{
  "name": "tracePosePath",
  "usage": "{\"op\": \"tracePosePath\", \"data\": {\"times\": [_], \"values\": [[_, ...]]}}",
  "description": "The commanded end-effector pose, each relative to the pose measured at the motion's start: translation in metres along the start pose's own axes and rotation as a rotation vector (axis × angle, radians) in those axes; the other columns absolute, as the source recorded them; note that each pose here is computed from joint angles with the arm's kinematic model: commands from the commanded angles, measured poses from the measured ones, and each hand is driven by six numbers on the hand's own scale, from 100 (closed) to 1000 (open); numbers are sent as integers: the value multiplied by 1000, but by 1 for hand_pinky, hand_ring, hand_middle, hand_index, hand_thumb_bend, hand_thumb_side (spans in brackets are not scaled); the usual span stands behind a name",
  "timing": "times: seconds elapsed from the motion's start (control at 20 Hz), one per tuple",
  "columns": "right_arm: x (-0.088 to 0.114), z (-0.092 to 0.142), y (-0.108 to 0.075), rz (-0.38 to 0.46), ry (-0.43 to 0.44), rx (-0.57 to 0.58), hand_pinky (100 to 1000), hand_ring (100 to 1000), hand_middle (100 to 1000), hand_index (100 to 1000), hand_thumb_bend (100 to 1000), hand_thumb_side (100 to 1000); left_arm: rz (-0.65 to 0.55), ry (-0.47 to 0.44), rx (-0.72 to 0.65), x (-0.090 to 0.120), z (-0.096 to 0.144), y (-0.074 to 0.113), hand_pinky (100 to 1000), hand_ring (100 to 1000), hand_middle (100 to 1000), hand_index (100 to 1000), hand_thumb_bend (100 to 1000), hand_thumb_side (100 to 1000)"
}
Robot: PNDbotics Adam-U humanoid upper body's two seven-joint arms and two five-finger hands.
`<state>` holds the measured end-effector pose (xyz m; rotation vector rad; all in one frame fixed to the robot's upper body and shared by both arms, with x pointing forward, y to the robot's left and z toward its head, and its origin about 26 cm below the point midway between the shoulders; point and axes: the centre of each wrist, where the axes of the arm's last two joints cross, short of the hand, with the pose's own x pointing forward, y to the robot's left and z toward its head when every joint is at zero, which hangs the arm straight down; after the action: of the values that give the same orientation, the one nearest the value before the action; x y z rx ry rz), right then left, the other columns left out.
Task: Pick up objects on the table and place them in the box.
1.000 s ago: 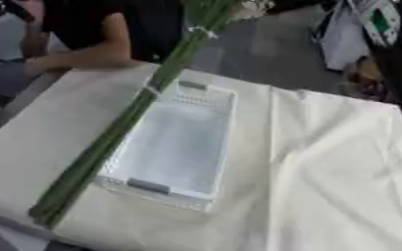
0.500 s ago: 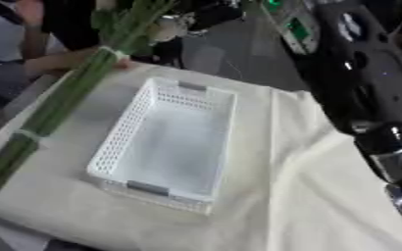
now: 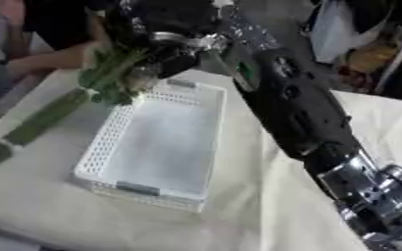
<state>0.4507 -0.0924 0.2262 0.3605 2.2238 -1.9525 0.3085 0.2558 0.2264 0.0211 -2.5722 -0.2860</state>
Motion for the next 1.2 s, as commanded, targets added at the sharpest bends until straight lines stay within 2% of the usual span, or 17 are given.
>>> {"op": "tracePosePath", "data": {"times": [0.05, 0.2, 0.35, 0.4, 0.45, 0.5, 0.55, 0.65, 0.95, 1.05, 1.1, 1.15, 1.2], "values": [[3, 2, 22, -36, 21, 101, 879, 890, 896, 906, 100, 225, 4, -40, -5, 7, -7, 0, 481, 575, 673, 701, 100, 788], [10, 8, 49, -96, 37, 179, 907, 905, 912, 907, 100, 250, 0, -39, -3, 7, -7, 1, 481, 575, 673, 701, 100, 787], [14, 10, 58, -126, 35, 203, 917, 920, 927, 911, 100, 330, -3, -39, -3, 7, -7, 1, 481, 575, 671, 701, 100, 786], [15, 9, 58, -130, 29, 202, 917, 920, 928, 912, 100, 339, -3, -39, -3, 7, -7, 1, 481, 575, 671, 701, 100, 786], [16, 8, 58, -133, 23, 200, 926, 929, 935, 916, 100, 385, -4, -38, -3, 7, -7, 1, 481, 575, 672, 701, 100, 786], [17, 7, 57, -136, 16, 199, 924, 927, 933, 915, 100, 372, -4, -38, -4, 7, -7, 1, 481, 575, 671, 701, 100, 786], [18, 6, 56, -139, 11, 199, 940, 936, 942, 924, 100, 405, -5, -37, -4, 7, -7, 1, 481, 575, 672, 701, 100, 786], [19, 5, 54, -144, 0, 199, 953, 940, 943, 930, 100, 411, -5, -37, -5, 7, -7, 1, 481, 575, 671, 701, 100, 786], [19, 3, 47, -150, -15, 204, 976, 951, 946, 954, 100, 393, -5, -37, -5, 7, -7, 1, 481, 575, 671, 701, 100, 785], [18, 4, 45, -149, -15, 213, 990, 960, 953, 965, 100, 346, -6, -37, -5, 7, -7, 1, 481, 576, 672, 701, 100, 785], [17, 6, 43, -146, -13, 220, 984, 957, 951, 960, 100, 367, -6, -36, -6, 7, -7, 1, 481, 575, 671, 701, 100, 785], [17, 7, 42, -144, -11, 227, 1000, 967, 962, 982, 100, 332, -6, -36, -6, 7, -7, 1, 481, 575, 671, 701, 100, 785], [15, 9, 41, -140, -4, 242, 1000, 976, 972, 997, 101, 344, -6, -35, -6, 7, -6, 1, 480, 575, 671, 701, 100, 785]]}}
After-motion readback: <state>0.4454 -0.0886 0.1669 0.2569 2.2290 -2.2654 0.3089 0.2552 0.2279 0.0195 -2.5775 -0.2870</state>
